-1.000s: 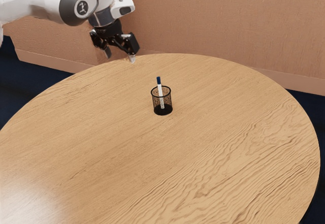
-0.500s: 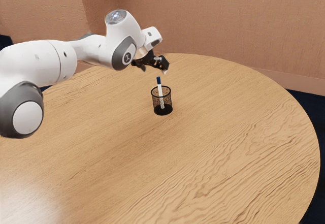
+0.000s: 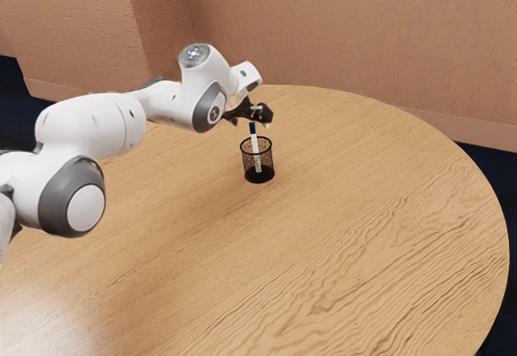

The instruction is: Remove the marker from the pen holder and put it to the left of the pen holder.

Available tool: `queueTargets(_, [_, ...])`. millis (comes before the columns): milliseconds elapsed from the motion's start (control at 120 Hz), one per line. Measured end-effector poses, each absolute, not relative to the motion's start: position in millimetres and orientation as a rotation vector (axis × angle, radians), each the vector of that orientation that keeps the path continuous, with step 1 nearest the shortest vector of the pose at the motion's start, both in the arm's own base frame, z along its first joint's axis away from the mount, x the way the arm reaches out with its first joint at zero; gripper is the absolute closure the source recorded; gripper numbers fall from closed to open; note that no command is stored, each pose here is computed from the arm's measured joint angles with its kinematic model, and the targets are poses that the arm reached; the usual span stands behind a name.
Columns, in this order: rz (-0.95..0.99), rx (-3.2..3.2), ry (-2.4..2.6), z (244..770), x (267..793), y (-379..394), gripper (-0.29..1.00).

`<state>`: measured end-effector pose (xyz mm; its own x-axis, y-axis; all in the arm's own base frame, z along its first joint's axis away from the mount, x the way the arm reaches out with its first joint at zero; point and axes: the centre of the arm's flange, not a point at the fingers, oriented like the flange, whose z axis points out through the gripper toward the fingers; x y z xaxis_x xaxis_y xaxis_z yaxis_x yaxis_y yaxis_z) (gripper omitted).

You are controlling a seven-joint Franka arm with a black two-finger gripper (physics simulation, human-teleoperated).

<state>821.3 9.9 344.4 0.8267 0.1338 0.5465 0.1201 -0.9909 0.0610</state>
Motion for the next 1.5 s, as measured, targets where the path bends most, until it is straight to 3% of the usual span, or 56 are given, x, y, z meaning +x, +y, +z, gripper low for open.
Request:
queueTargets(408, [0.934, 2.958, 0.224, 319.1, 829.9, 15.5, 0.05])
queueTargets(808, [0.989, 2.935, 0.223, 321.1, 831.2, 14.3, 0.61])
queueTargets(1075, [1.005, 2.930, 0.233, 328.3, 831.3, 13.1, 0.73])
queueTargets(1242, [1.061, 2.897, 0.243, 369.6, 829.6, 7.7, 0.76])
queueTargets(1500, [1.145, 2.873, 0.267, 503.4, 805.1, 7.2, 0.77])
